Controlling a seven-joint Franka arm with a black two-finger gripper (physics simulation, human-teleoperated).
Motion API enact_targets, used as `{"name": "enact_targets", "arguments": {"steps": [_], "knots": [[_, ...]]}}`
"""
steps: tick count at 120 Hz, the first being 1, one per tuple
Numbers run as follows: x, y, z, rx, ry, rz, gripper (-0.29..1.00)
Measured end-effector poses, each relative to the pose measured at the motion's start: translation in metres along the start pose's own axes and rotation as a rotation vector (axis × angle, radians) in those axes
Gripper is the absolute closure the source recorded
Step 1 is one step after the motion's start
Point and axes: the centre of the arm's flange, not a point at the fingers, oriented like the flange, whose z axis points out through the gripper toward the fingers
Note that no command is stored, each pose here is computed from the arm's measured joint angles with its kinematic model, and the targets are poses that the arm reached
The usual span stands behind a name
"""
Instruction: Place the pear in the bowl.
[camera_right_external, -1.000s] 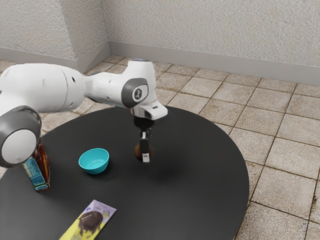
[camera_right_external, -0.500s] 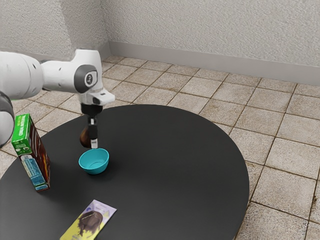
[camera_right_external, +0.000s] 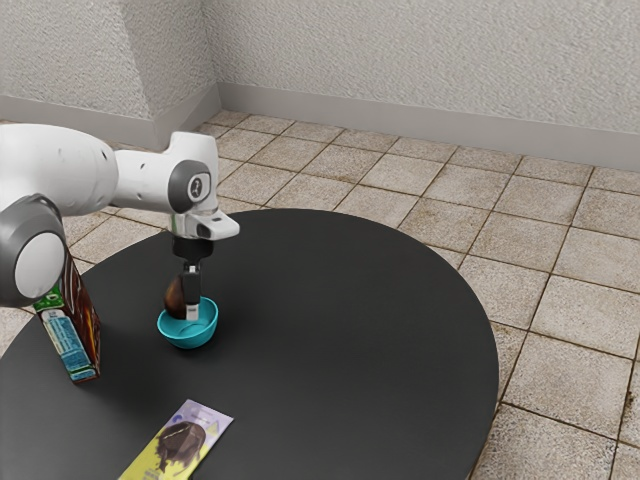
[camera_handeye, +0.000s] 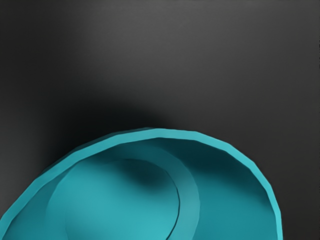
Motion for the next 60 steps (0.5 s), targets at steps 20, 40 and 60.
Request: {"name": "enact_targets", "arguments": {"steps": [20, 40, 60], "knots": [[0.0, 0.0, 0.0, -0.004, -0.001, 0.006, 0.07], [0.001, 0.002, -0.001, -0.003, 0.0, 0.014, 0.05], [0.004, 0.038, -0.064, 0.069, 0.06, 0.06, 0.02]]}}
